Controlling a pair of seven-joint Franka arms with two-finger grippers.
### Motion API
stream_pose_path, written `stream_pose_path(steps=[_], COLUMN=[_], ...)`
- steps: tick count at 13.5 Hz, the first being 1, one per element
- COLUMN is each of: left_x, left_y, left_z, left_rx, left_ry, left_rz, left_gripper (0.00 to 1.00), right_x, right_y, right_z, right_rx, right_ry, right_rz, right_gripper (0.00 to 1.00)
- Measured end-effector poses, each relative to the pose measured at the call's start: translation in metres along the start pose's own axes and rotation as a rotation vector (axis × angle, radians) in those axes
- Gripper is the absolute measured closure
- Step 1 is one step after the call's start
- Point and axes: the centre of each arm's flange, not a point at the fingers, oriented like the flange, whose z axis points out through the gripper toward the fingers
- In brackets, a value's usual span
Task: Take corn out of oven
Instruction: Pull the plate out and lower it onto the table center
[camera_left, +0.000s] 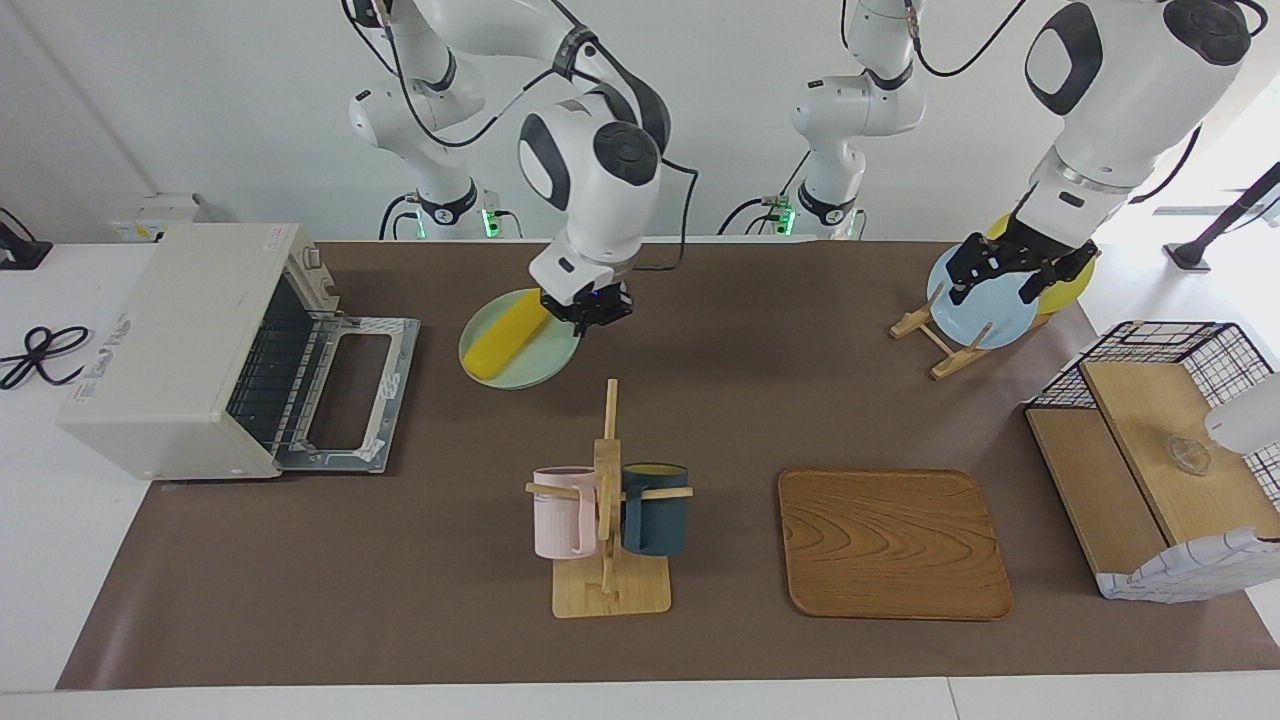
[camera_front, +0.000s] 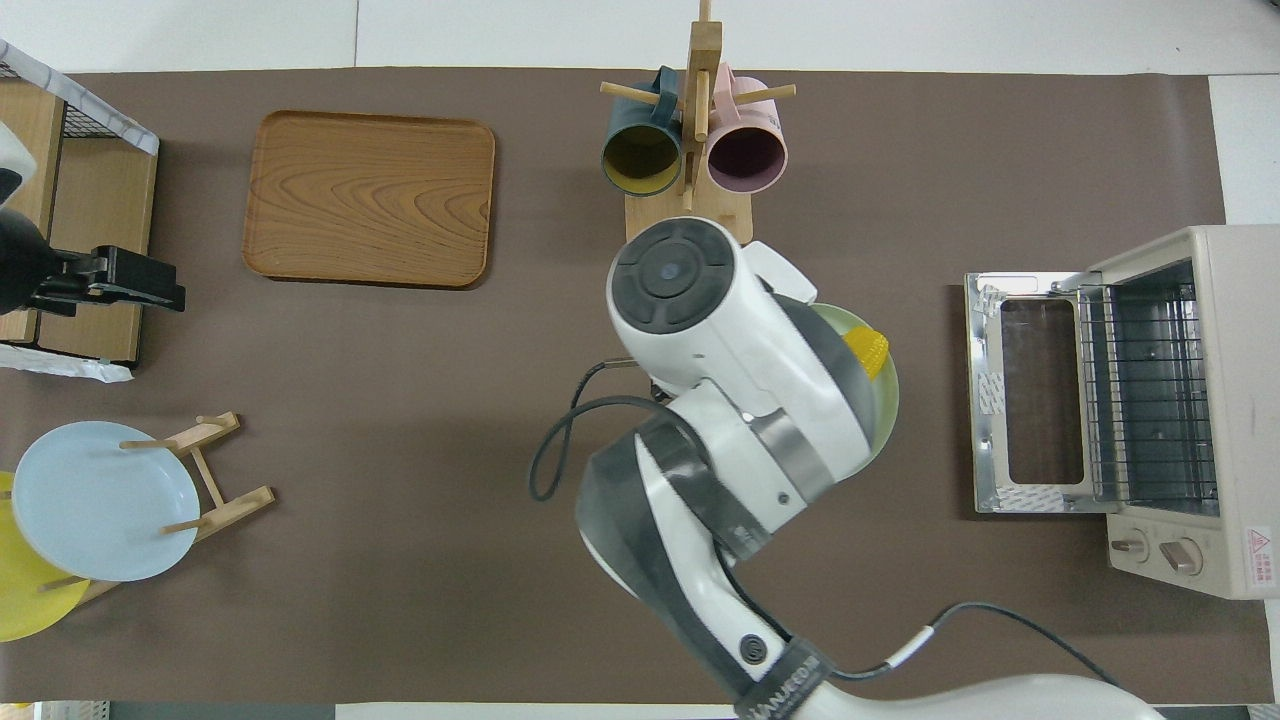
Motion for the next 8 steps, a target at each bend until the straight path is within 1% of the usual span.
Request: stream_pose_path(steps=[2,4,5,6,8], left_x=[0.000,0.000,0.000,0.000,0.001], left_y=[-0.001,-0.002,-0.002,-0.002,-0.002], left_z=[0.002,0.002,0.002,0.002,0.003], left_rx=[0.000,0.000,0.000,0.000,0.000], left_ry=[0.000,0.000,0.001,0.002,0.008], left_rz=[-0.002,-0.003,-0.003,-0.003,-0.003], left_gripper=[0.00,0.00,0.00,0.00,0.00], right_x=[0.003,0.012,0.015,0.017,0.015], right_y=[-0.052,-0.079,-0.085,-0.088,-0.092], right_z=[0.014,0.026,0.033,0.040,0.051], right_rx=[-0.006,0.040,0.059,0.067,0.103], right_ry=[0.015,0.062,0.070,0.069,0.045], right_rz=[0.007,0.001,0.000,0.000,0.009], right_gripper=[0.97,0.97,0.97,0.97,0.97])
